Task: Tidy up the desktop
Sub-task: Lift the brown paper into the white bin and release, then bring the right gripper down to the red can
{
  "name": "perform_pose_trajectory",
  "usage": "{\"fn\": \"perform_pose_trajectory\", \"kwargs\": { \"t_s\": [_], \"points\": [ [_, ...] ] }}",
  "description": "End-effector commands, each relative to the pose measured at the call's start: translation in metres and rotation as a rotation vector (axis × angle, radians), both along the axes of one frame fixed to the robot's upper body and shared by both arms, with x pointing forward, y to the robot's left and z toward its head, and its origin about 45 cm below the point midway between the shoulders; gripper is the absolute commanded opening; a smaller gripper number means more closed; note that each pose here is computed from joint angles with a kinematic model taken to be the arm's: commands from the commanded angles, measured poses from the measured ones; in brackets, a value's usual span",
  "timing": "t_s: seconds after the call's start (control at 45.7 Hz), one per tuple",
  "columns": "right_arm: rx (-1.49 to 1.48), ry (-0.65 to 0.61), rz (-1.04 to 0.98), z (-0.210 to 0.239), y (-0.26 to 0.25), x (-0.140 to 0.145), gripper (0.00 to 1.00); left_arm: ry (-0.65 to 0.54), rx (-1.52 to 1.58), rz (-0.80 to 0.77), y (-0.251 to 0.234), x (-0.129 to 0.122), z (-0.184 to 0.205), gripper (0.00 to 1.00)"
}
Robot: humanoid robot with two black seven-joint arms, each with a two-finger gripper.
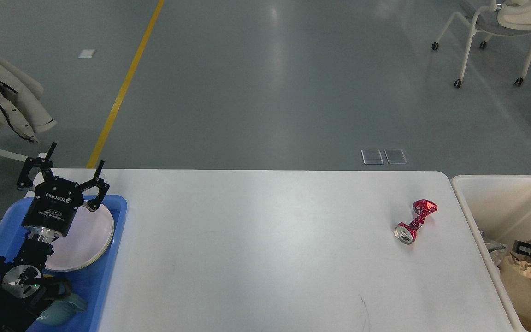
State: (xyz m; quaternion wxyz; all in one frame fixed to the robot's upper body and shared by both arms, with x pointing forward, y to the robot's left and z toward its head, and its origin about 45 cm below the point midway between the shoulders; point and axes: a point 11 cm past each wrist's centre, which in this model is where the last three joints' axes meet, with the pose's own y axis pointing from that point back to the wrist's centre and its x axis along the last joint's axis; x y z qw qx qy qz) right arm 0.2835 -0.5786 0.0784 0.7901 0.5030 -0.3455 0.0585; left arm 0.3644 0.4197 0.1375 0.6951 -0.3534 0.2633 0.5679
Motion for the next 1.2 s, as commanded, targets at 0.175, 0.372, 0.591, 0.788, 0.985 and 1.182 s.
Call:
{"fn": "perform_pose_trajectory", "kwargs": {
  "t_s": [0.175, 0.372, 0.591, 0.788, 0.985, 1.182],
  "points": [
    [0.022, -0.03, 0.034, 0.027, 0.011, 0.035, 1.0, 0.0, 0.0, 0.0, 0.0, 0.0, 0.0, 0.97],
    [0.236, 0.048, 0.179, 0.214, 0.096, 0.112, 1.0, -0.001, -0.001, 0.001, 0.0, 0.0, 0.0, 0.97],
    [0.293, 0.312, 0.514, 0.393, 0.273, 0.089, 1.0, 0.0, 0.0, 0.0, 0.0, 0.0, 0.0, 0.97],
    [0.32, 0.228, 0.652, 0.428, 0.317, 0.092, 1.0, 0.0, 0.0, 0.0, 0.0, 0.0, 0.0, 0.97],
    [0.312, 0.22, 0.644, 0.432, 0.314, 0.091, 1.0, 0.0, 0.0, 0.0, 0.0, 0.0, 0.0, 0.97],
    [0.316, 0.267, 0.612, 0.411, 0.306, 0.096, 1.0, 0.0, 0.0, 0.0, 0.0, 0.0, 0.0, 0.97]
  ]
}}
